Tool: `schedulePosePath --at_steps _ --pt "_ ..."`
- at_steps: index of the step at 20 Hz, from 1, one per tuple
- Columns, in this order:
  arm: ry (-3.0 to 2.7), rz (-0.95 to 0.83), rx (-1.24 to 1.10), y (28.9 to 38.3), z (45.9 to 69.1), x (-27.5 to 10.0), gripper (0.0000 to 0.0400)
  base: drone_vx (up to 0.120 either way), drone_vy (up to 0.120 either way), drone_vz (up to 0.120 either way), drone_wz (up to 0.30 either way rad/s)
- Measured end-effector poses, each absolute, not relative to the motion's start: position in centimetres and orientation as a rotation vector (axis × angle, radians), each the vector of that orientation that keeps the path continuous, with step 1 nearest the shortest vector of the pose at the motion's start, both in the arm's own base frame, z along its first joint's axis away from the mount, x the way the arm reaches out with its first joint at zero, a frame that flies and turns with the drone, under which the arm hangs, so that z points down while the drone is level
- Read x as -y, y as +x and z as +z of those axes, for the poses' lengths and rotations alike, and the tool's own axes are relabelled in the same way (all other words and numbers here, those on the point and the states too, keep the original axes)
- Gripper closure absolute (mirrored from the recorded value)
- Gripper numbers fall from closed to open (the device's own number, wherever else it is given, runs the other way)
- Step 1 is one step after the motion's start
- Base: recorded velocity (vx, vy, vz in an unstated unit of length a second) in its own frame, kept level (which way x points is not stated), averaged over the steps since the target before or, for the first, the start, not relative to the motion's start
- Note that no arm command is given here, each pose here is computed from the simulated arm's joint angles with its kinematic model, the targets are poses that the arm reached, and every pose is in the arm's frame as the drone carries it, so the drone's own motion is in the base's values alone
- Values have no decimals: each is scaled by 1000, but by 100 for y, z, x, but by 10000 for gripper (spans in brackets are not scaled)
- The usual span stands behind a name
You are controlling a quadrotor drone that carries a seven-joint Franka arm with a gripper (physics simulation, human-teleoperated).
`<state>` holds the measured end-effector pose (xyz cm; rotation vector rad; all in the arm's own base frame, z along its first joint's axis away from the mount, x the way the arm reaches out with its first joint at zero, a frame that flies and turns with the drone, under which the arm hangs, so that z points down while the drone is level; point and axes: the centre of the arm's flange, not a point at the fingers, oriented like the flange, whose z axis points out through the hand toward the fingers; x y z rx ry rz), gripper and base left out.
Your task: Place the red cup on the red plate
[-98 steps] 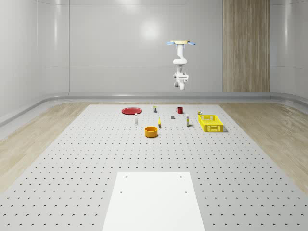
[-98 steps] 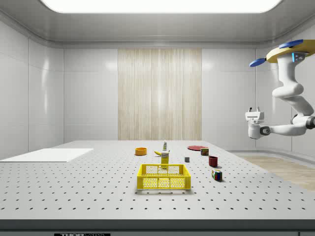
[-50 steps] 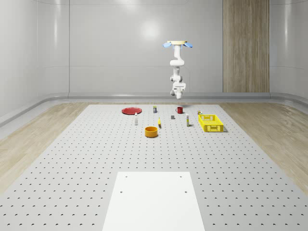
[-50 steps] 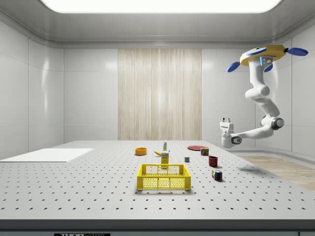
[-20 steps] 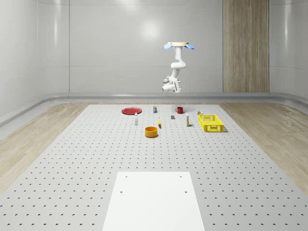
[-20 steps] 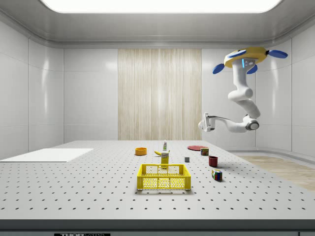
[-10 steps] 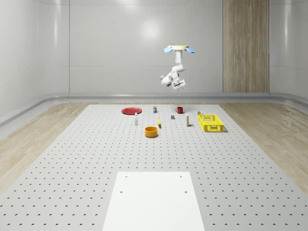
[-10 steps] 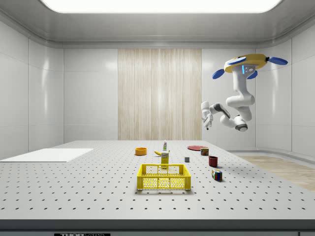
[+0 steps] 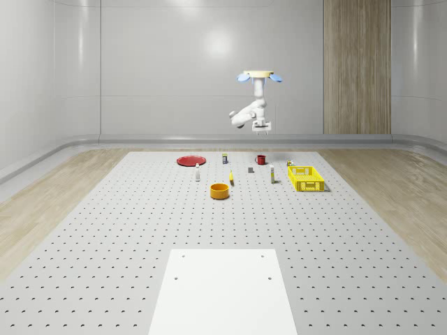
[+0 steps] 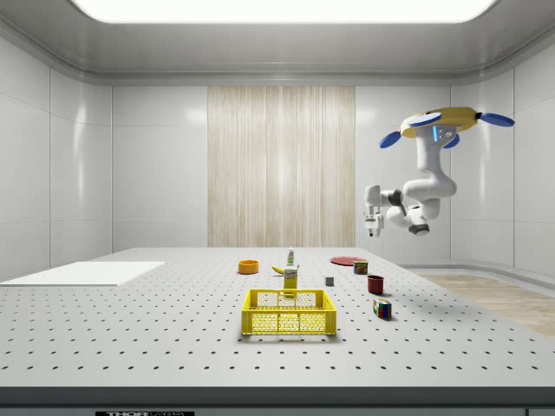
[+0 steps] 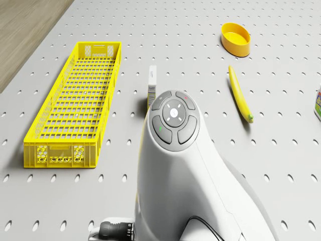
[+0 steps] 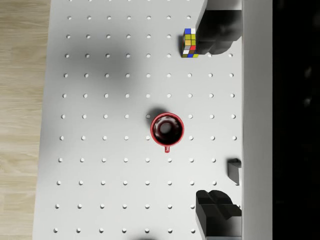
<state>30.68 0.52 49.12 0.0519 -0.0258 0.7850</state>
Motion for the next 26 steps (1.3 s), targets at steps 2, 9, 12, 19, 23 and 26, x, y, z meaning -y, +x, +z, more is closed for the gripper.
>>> schedulePosePath --at_steps 2,9,12,19,23,26 --pt "36 785 19 3068 4910 -35 0 0 120 -120 0" --pt "11 784 7 3068 4908 -8 0 0 80 -120 0" --pt "6 784 5 3068 4908 -4 0 -13 0 -120 0" --pt "2 784 3 3068 4908 0 0 -40 0 -120 0" --pt "1 784 2 3068 4908 1 0 0 10 -120 0" --pt "1 784 2 3068 4908 1 0 0 40 -120 0"
